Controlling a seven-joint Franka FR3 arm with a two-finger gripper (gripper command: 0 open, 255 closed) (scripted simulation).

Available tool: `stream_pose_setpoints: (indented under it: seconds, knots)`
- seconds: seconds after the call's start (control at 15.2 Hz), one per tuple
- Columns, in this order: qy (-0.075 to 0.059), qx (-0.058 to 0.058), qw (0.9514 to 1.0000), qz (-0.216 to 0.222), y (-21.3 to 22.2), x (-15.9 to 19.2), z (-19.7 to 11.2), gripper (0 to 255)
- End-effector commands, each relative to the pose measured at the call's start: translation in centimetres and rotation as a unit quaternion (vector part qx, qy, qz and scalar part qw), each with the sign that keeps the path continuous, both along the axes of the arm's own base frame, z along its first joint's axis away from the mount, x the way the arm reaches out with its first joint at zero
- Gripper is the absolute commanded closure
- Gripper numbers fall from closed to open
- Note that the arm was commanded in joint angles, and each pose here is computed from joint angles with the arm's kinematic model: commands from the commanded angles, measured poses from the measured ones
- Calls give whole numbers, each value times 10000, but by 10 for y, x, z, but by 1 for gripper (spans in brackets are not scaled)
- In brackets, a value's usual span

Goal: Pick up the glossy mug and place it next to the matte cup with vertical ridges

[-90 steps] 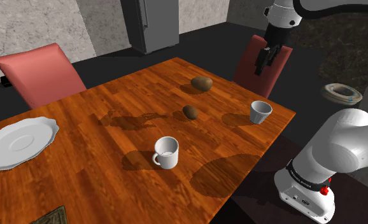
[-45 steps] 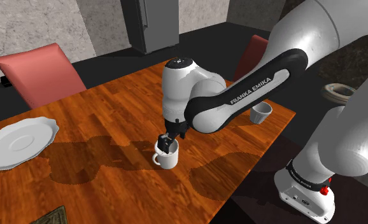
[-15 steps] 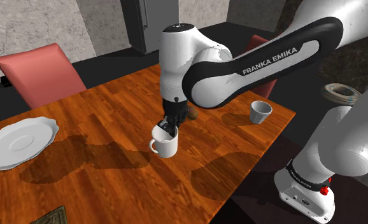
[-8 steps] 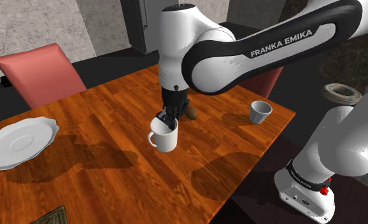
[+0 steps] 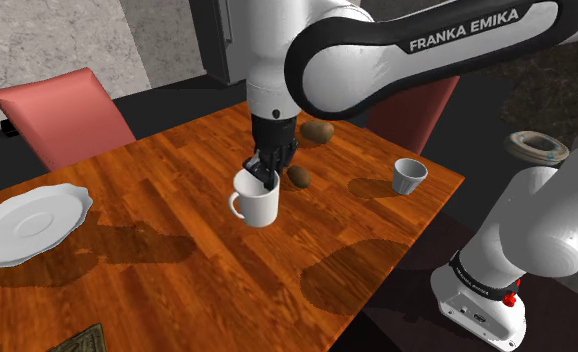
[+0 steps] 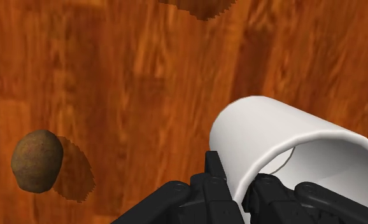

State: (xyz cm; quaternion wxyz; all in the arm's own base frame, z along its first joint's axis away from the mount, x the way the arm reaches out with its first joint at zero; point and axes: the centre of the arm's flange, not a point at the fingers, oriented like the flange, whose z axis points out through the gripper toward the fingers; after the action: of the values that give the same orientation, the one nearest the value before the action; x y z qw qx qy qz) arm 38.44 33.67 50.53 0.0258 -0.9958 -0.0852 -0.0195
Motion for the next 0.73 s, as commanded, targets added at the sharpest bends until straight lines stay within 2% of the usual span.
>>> stream_pose_setpoints:
  seconds: [0.0,0.07,0.66]
  knots:
    - [1,0,10000,0,0,-1,11,255]
    - [1,0,10000,0,0,-1,15,255]
    - [1,0,10000,0,-117,14,16,255]
